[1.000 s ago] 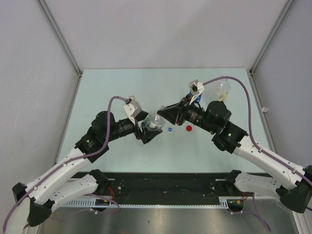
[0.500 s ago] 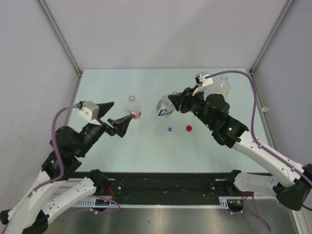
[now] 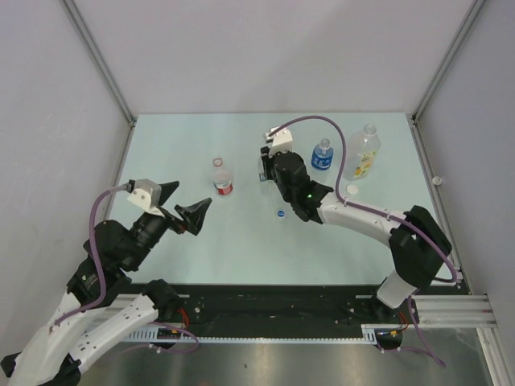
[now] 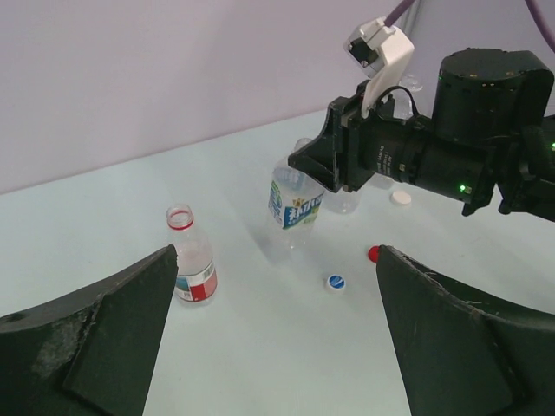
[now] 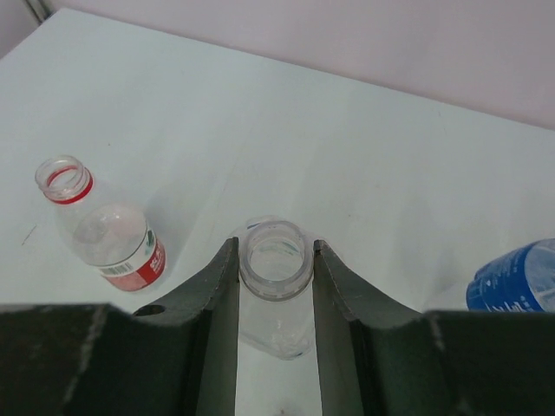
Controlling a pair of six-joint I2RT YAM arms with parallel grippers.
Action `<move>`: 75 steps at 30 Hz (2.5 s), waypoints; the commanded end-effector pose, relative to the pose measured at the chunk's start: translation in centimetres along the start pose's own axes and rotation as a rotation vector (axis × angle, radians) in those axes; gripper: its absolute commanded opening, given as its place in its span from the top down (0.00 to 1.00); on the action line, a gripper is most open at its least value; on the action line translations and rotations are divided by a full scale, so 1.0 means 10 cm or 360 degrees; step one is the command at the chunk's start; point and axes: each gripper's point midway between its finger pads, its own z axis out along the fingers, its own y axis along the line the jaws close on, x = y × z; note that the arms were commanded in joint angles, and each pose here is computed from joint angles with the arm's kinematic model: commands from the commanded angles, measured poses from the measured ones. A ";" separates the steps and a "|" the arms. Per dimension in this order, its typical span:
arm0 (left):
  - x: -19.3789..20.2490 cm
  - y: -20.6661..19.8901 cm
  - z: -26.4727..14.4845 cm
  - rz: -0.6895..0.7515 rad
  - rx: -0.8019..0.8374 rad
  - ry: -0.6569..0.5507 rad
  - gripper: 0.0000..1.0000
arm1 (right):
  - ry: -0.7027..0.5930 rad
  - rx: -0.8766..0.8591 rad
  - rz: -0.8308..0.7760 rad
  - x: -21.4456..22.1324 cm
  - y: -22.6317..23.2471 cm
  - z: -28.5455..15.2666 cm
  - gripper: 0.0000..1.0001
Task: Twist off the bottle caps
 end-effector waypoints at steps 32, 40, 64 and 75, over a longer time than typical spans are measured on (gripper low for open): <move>0.31 0.04 0.03 0.0027 -0.0029 0.0097 0.00 | 0.0031 -0.0051 0.0096 0.18 0.42 0.55 0.89; 0.32 0.03 0.04 0.0015 -0.0019 0.0098 0.00 | 0.0053 -0.0038 0.0099 0.18 0.40 0.52 0.50; 0.29 0.00 0.09 -0.0015 -0.0010 0.0096 0.00 | -0.0285 0.0303 0.0399 -1.42 -0.87 -0.46 0.28; 0.47 -0.16 0.29 -0.0104 0.0077 0.0149 0.00 | -0.0204 0.0760 0.0574 -1.12 -2.15 -1.57 0.28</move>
